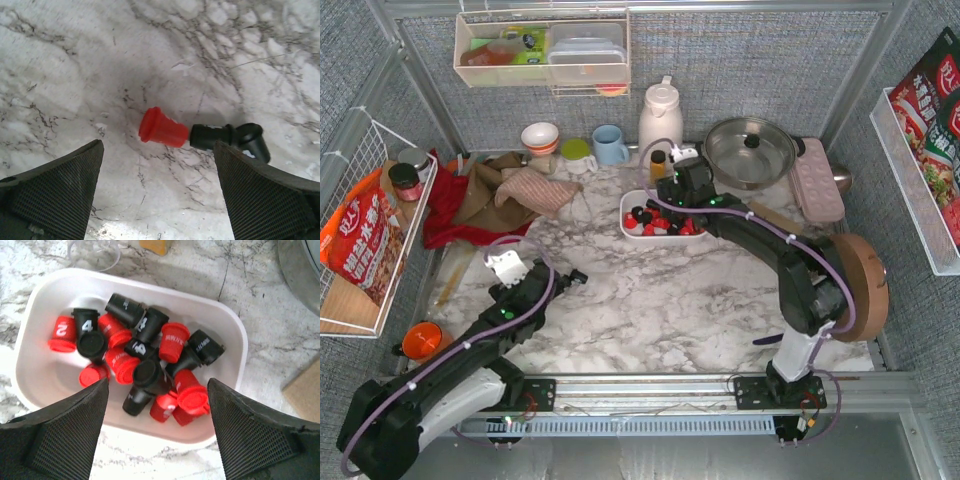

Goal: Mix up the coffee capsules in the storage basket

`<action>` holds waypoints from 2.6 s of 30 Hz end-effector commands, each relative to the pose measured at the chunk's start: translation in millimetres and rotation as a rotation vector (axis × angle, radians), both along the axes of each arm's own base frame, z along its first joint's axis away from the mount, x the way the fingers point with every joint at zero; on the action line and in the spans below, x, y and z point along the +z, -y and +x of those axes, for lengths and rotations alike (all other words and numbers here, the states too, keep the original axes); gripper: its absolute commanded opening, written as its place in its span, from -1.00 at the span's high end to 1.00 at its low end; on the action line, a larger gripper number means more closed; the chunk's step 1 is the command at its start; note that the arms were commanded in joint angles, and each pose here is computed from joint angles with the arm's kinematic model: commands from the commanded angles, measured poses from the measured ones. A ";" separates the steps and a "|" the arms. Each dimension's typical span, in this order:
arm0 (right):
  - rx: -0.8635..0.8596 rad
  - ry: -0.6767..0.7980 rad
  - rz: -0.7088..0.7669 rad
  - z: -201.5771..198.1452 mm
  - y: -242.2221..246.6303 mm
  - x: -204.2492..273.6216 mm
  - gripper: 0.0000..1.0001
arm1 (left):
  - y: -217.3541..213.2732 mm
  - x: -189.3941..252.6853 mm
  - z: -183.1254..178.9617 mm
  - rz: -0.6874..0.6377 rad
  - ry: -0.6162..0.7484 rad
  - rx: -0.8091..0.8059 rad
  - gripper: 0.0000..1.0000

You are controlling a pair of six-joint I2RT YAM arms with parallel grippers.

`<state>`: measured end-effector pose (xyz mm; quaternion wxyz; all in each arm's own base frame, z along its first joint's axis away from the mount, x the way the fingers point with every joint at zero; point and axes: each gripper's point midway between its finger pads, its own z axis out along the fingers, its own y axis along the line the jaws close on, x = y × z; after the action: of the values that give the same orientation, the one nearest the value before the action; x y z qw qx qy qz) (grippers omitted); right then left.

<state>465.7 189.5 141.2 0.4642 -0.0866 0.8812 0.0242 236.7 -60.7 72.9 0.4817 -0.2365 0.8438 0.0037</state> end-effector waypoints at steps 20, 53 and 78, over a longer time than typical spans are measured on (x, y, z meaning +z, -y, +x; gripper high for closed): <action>0.701 -0.029 0.284 -113.1 -135.9 22.7 -0.50 | -12.8 -55.1 14.8 -0.013 -0.294 0.155 -0.59; 0.949 -0.160 0.176 -141.6 -280.0 -119.6 0.35 | -1.4 -78.2 1.6 -0.207 -0.319 0.153 -0.46; 0.290 0.158 -0.065 -36.7 -62.8 1.3 0.68 | -8.5 -67.3 -4.7 -0.192 -0.334 0.197 -0.50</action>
<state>396.8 301.6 149.5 0.5071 -0.2916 0.8004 0.1312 244.8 -56.7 15.5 0.3334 -0.3582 0.8720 -0.0115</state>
